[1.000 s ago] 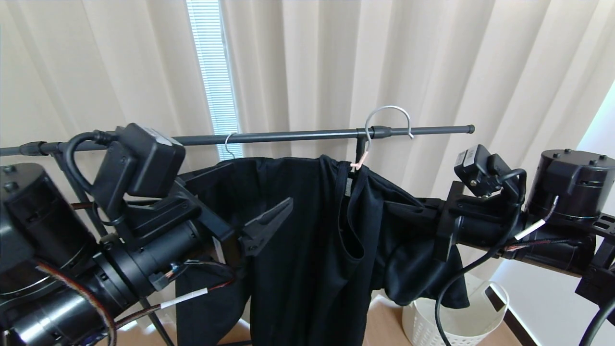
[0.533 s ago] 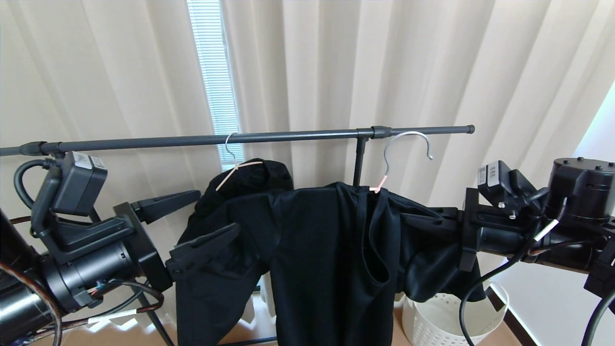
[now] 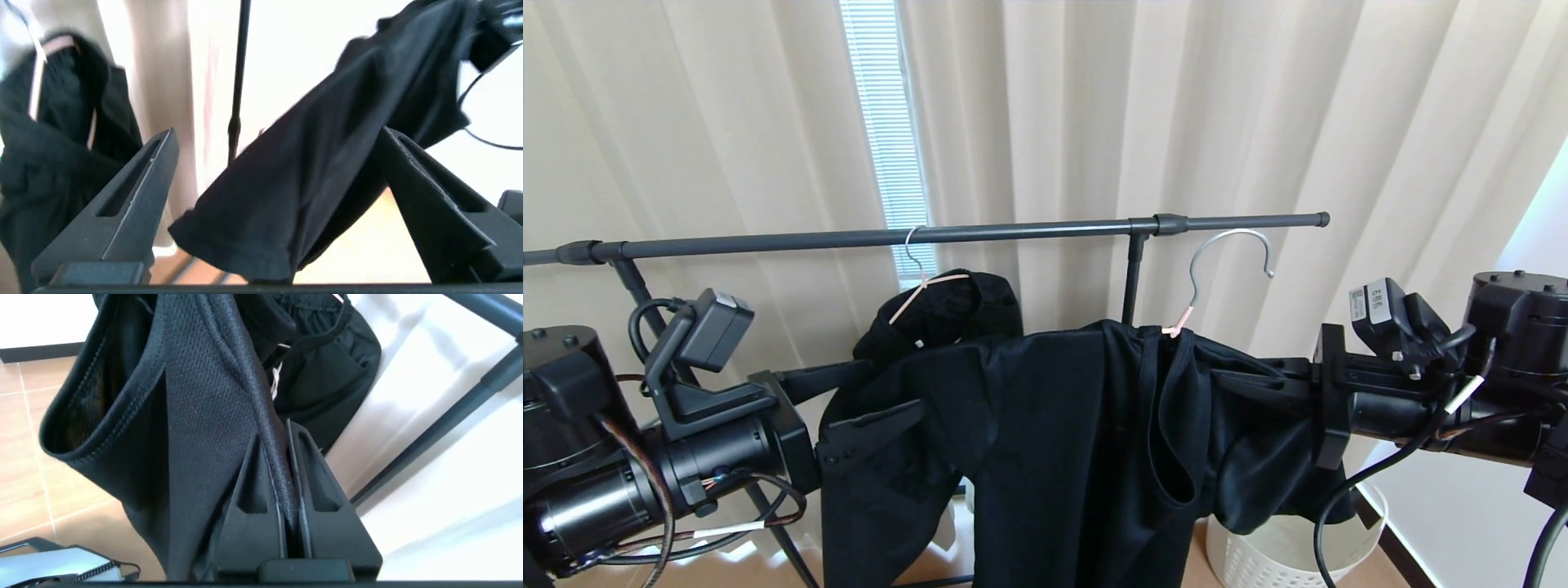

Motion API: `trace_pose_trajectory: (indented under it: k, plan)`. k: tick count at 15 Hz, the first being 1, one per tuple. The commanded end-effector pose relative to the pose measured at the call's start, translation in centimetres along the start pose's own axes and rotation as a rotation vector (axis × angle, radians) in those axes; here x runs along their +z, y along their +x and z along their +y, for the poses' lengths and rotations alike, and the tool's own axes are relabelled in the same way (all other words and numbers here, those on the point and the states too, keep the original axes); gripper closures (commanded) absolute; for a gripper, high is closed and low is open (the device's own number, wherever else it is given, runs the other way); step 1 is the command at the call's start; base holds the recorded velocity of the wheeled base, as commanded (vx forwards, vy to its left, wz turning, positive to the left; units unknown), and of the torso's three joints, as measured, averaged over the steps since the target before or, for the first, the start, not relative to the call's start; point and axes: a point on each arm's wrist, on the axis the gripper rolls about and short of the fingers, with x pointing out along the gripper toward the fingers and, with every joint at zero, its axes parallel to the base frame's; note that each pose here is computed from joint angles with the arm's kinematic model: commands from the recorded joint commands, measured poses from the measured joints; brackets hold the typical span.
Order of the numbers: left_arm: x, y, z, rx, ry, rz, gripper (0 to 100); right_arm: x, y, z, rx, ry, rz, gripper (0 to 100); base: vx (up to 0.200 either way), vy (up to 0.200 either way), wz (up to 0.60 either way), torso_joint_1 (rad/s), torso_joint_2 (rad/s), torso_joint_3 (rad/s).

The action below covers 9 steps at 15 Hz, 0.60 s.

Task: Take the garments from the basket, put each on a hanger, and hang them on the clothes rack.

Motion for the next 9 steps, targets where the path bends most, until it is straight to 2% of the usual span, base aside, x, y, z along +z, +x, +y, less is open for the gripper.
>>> trace_pose_trajectory:
  k: [1, 4, 5, 9]
  plan:
    - [-0.85, 0.78, -0.05, -0.02, -0.019, 0.039, 0, 0.24, -0.05, -0.02, -0.002, 0.0, -0.008, 100, 0.0, 0.0, 0.0, 0.0, 0.0, 0.0]
    - [-1.16, 1.21, 0.0, -0.027, -0.027, 0.055, 0, 0.47, -0.23, 0.09, -0.005, -0.005, -0.015, 100, 0.0, 0.0, 0.0, 0.0, 0.0, 0.0]
    - [-1.23, 1.42, 0.13, -0.027, -0.027, 0.059, 100, 0.49, -0.26, 0.11, -0.005, -0.005, -0.015, 100, 0.0, 0.0, 0.0, 0.0, 0.0, 0.0]
    - [-1.12, 1.44, 0.19, -0.022, -0.011, 0.031, 100, 0.44, -0.08, -0.06, -0.005, -0.005, -0.015, 100, 0.0, 0.0, 0.0, 0.0, 0.0, 0.0]
